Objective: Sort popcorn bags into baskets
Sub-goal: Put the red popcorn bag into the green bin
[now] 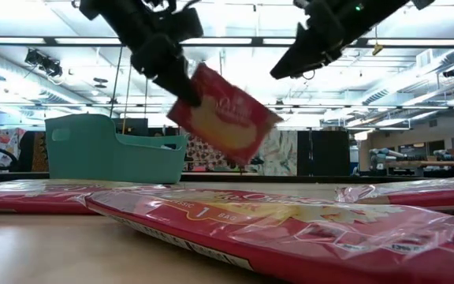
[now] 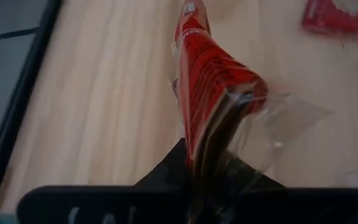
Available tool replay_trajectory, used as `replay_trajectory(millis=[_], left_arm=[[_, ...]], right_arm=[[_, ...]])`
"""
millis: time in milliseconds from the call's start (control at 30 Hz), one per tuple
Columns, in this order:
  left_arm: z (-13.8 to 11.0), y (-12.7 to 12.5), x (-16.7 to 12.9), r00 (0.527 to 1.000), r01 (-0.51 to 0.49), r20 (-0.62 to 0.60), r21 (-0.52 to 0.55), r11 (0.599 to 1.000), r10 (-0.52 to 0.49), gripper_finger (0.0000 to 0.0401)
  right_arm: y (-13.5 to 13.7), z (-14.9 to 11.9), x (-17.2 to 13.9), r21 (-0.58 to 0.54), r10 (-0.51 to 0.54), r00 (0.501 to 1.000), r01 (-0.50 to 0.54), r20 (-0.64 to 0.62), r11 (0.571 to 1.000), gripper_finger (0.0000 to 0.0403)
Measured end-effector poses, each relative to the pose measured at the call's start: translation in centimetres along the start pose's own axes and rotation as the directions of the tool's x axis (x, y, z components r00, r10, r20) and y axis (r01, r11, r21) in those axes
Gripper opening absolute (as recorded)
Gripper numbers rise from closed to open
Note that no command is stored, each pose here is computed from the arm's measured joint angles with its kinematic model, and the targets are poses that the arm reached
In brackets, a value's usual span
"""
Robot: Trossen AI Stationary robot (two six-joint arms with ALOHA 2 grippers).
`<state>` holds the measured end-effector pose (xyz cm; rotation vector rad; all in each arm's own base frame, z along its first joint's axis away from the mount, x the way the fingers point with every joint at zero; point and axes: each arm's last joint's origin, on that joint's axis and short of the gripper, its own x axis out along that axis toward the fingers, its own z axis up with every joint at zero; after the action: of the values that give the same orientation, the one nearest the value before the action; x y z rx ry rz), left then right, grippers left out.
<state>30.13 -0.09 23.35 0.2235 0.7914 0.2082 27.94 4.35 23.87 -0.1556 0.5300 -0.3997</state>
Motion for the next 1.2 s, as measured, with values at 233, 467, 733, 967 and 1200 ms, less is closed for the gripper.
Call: replay_trajectory(millis=[233, 467, 733, 967, 1200], left_arm=[[0.2, 1.7, -3.0, 0.997, -0.065, 0.035, -0.154, 0.986, 0.072, 0.0037], [-1.1, 1.9, -4.9, 0.981, -0.155, 0.075, -0.251, 0.956, 0.178, 0.0037], [-4.4, 1.6, -6.2, 0.961, -0.194, 0.105, -0.411, 0.891, 0.257, 0.0037], [-6.6, 1.3, -7.8, 0.930, -0.250, 0.112, -0.506, 0.826, 0.351, 0.0037], [-8.7, 1.5, -8.2, 0.880, -0.352, 0.069, -0.570, 0.742, 0.470, 0.0037]], right_arm=[[-2.6, -1.8, -1.6, 0.021, -0.070, 0.992, 0.068, 0.107, 0.997, 0.0163], [-4.7, -2.6, -2.3, 0.081, -0.134, 0.947, 0.115, 0.291, 0.990, 0.0162], [-5.3, -4.5, -1.4, 0.102, -0.065, 0.925, 0.028, 0.374, 0.994, 0.0162], [-5.9, -4.5, -1.1, 0.086, -0.083, 0.919, 0.053, 0.386, 0.995, 0.0162], [-6.2, -4.1, -1.2, 0.060, -0.061, 0.903, 0.039, 0.426, 0.997, 0.0162]])
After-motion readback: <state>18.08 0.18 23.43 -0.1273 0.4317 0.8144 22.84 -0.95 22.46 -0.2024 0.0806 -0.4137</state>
